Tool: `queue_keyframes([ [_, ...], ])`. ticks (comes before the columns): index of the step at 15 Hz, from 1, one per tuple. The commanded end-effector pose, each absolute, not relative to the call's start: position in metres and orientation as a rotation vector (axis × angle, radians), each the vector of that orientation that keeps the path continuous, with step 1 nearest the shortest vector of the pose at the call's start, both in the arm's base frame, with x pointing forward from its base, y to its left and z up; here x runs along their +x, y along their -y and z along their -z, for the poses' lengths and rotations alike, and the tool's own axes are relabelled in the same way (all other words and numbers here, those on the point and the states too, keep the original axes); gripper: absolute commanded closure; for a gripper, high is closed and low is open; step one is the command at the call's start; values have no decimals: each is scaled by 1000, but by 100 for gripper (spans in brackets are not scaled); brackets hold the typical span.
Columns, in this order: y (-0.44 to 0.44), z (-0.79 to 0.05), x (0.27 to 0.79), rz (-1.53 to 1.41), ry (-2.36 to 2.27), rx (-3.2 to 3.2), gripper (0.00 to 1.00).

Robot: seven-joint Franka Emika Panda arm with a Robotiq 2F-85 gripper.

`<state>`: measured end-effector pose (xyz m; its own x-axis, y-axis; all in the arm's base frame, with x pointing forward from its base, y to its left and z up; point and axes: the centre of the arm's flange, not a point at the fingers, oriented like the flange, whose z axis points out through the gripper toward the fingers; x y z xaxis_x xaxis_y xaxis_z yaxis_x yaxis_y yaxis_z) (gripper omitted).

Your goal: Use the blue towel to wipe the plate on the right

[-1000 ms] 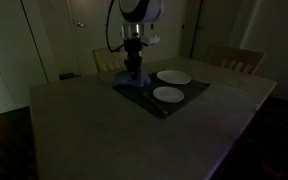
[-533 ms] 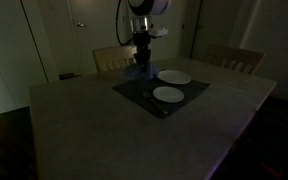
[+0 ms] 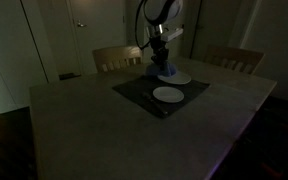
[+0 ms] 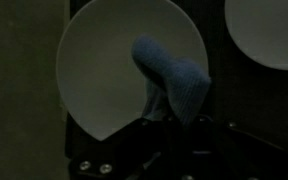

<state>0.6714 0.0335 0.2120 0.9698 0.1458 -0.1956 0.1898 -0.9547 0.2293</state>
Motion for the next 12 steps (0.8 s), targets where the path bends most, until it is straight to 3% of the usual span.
queue_keyframes([
  [1, -12, -212, 646, 322, -99, 2780, 98],
  [12, 16, -174, 624, 473, 156, 2643, 98],
])
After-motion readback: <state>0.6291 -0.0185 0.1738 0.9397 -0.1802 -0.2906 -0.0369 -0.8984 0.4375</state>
